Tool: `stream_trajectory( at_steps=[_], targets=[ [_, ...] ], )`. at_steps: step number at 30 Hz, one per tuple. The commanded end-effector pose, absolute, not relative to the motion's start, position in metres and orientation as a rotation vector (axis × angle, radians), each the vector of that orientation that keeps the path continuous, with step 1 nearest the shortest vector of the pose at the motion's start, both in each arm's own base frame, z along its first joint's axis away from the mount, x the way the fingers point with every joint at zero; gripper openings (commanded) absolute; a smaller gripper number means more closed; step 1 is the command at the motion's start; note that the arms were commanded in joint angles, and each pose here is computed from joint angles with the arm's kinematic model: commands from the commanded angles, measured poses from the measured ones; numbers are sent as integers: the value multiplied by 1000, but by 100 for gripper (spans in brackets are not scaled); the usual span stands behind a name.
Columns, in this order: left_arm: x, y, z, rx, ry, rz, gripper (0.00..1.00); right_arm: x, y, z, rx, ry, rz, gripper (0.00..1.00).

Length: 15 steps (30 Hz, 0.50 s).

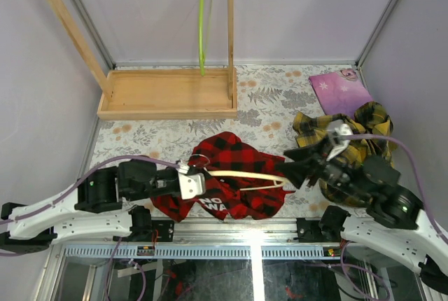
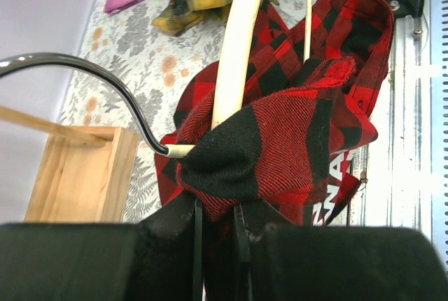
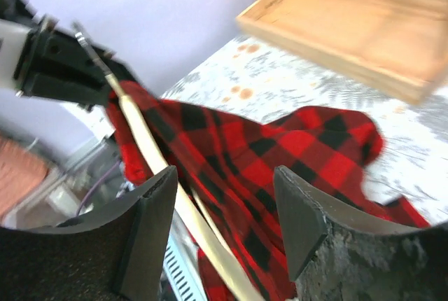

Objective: Place the shirt on the hanger

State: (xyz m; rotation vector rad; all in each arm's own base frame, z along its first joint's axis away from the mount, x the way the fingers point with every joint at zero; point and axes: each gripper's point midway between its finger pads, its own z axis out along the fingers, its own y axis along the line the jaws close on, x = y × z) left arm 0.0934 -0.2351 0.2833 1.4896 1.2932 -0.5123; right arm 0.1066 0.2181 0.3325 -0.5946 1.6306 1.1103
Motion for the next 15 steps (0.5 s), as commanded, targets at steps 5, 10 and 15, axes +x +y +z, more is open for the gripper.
stream_trajectory(
  at_steps=[5, 10, 15],
  targets=[
    [109, -208, 322, 1288, 1286, -455, 0, 138, 118, 304, 28, 1805, 826, 65],
    [125, -198, 323, 1219, 1317, -362, 0, 132, 103, 268, 202, 1918, 816, 65],
    [131, -193, 325, 1187, 1320, -322, 0, 127, 113, 245, 288, 1975, 892, 65]
  ],
)
